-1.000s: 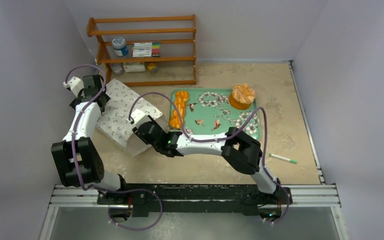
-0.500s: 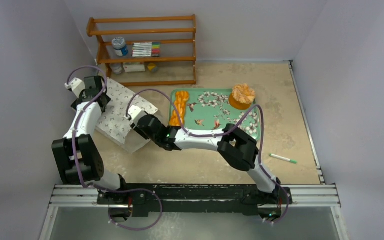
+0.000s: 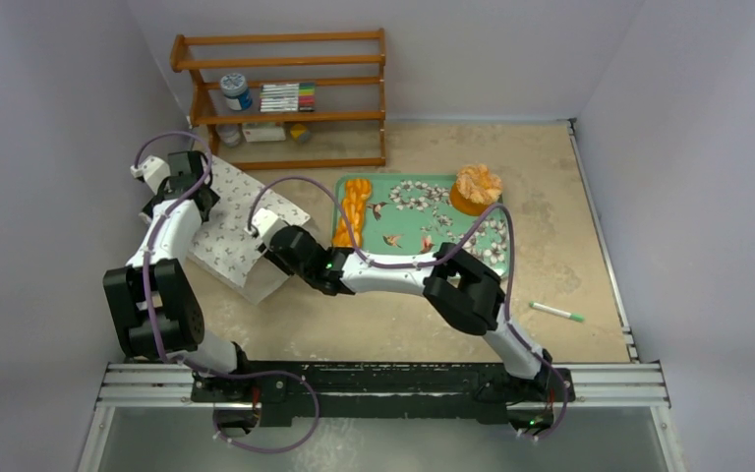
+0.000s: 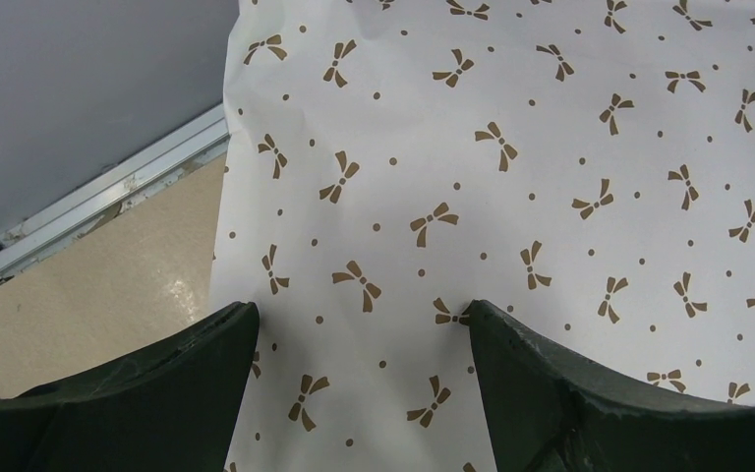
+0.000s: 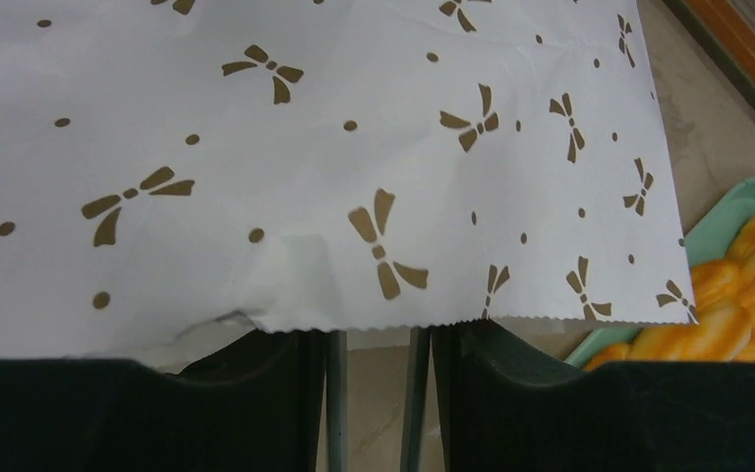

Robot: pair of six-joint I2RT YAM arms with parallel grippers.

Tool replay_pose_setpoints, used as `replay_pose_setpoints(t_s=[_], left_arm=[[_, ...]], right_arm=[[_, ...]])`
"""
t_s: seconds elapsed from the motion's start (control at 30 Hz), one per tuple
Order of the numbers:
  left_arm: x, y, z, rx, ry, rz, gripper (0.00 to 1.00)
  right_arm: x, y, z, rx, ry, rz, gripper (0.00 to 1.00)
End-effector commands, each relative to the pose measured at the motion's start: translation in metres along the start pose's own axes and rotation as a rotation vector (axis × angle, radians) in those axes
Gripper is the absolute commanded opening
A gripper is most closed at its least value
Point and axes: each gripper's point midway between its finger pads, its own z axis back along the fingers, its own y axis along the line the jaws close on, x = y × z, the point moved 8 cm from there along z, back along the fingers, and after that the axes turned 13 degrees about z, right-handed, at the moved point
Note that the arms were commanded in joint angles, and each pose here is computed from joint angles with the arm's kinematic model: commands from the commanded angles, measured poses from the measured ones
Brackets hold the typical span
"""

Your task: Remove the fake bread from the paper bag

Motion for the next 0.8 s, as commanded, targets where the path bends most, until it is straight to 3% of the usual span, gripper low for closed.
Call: replay_pose_setpoints(t_s=[0.0, 0.5, 0.77], left_arm=[[0.006, -0.009, -0.005, -0.013, -0.018, 0.054, 0.78], [0.011, -0.015, -0.008, -0.007, -0.037, 0.066, 0.78], [0.006, -0.028, -0.014, -0.031, -0.013, 0.093, 0.78]], right_arm=[[0.026, -0.019, 0.027, -0.015, -0.083, -0.1, 0.0], [0.019, -0.038, 0.086, -0.051, -0.099, -0.193, 0.0], [0.002, -0.019, 0.123, 0.007, -0.047, -0.217, 0.0]])
